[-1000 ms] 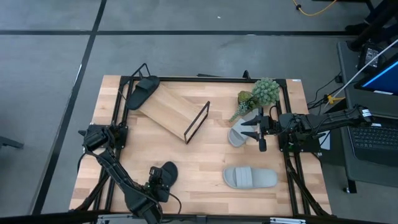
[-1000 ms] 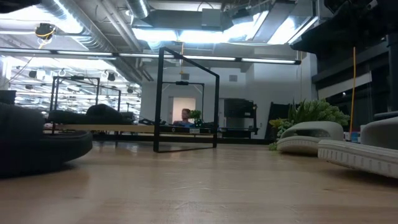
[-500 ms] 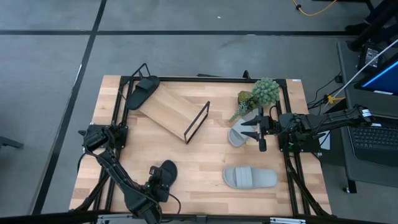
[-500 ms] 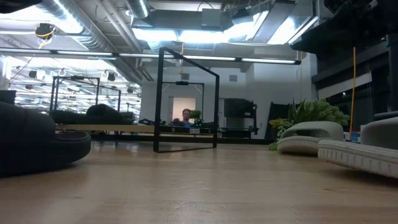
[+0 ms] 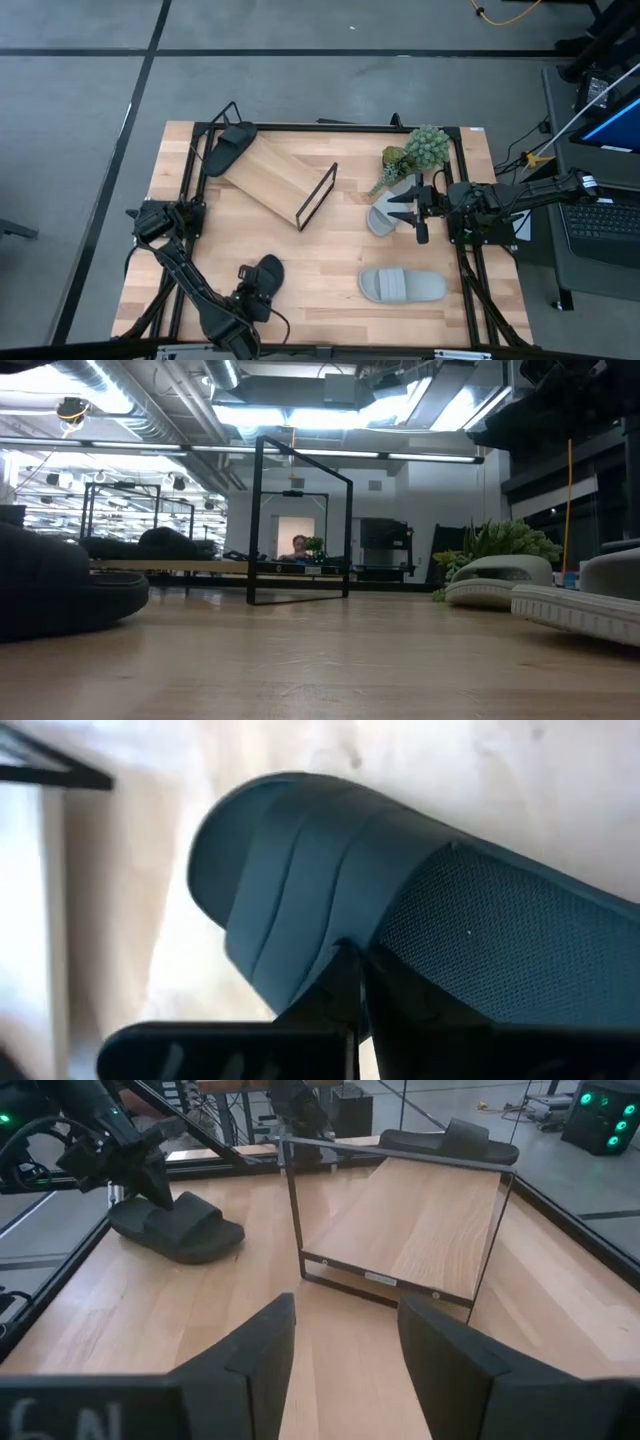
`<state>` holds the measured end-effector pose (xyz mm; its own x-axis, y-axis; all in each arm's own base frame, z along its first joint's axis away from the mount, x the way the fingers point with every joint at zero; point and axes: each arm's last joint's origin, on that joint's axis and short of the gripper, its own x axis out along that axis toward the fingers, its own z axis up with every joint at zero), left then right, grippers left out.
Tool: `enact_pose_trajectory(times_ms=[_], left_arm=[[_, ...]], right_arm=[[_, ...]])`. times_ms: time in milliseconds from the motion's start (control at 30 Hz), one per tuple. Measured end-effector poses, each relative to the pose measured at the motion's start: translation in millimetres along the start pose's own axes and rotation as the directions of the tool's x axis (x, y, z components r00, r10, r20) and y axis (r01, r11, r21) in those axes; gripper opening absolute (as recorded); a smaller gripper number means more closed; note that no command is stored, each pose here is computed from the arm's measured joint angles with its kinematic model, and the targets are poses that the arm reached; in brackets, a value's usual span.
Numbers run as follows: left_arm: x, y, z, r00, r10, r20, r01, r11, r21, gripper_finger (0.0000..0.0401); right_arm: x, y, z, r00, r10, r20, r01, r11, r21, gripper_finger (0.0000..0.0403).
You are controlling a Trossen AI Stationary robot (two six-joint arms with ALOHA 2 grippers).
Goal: Pick and place slides into the shelf
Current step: Put the black slipper on the shelf
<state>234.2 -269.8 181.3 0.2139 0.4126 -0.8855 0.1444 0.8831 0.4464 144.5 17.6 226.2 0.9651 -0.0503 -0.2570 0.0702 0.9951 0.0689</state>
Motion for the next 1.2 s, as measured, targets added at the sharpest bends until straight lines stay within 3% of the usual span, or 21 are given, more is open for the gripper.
enact_pose_trajectory(times_ms=[467, 600, 1067, 1200], left_arm=[[-25, 29, 2, 0.983, 0.143, -0.115, -0.14, 0.99, 0.032, 0.0001], [-24, 37, 8, 0.982, 0.168, -0.087, -0.164, 0.985, 0.052, 0.0], [-10, 67, 26, 0.975, 0.183, -0.127, -0.168, 0.978, 0.123, 0.0], [-21, 85, 26, 0.98, 0.174, -0.092, -0.169, 0.984, 0.063, 0.0]], right_arm=[[0, 0, -1, 1.0, 0.0, -0.003, 0.0, 1.0, -0.003, 0.018], [0, 0, -2, 1.0, -0.002, -0.013, 0.002, 1.0, -0.007, 0.018], [0, 0, -4, 0.999, -0.004, -0.038, 0.003, 0.999, -0.039, 0.018], [0, -1, -6, 0.998, -0.008, -0.061, 0.005, 0.999, -0.044, 0.018]])
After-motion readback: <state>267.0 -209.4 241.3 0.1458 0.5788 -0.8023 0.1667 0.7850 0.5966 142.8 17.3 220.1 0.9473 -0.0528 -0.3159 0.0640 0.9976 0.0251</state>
